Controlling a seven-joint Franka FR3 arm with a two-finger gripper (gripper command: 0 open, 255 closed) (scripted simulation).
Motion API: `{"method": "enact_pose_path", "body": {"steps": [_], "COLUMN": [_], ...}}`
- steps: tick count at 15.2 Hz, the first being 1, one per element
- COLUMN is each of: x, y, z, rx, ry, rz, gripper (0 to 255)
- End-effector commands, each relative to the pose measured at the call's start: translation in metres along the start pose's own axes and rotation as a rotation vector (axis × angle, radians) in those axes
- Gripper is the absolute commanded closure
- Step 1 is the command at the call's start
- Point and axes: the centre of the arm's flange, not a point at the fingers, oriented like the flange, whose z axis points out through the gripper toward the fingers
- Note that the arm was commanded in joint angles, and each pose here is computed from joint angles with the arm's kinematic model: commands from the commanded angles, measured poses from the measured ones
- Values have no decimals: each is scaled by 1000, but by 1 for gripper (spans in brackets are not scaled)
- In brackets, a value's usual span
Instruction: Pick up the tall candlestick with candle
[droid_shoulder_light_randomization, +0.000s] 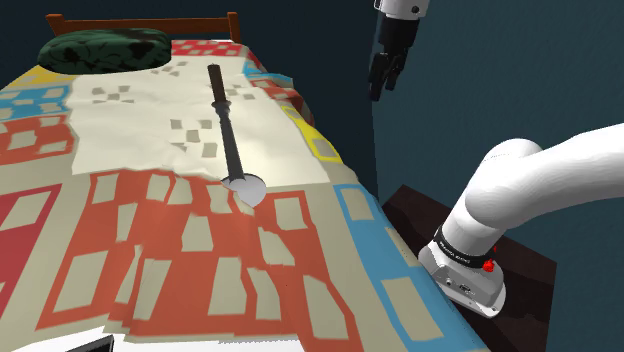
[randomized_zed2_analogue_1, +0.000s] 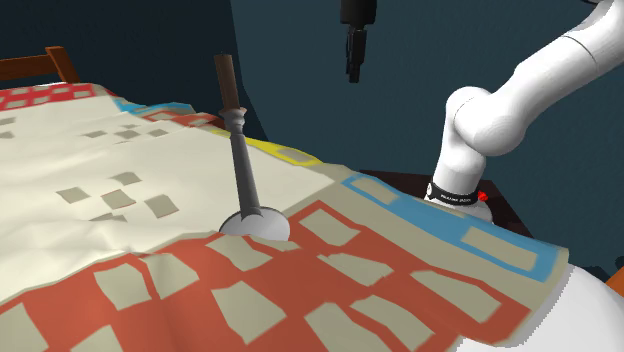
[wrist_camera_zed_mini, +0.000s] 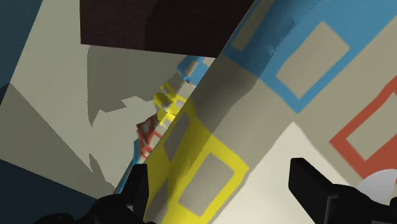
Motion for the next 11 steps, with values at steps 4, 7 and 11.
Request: {"method": "enact_pose_path", "body": {"steps": [4, 7, 11], "x": [17, 33, 53], "y": [-34, -68, -115], "z": [-3, -6, -11], "rx": [-11, -21, -35], "ry": [37, 73, 122], "rz": [-22, -43, -72], "gripper": [0, 0, 0]}}
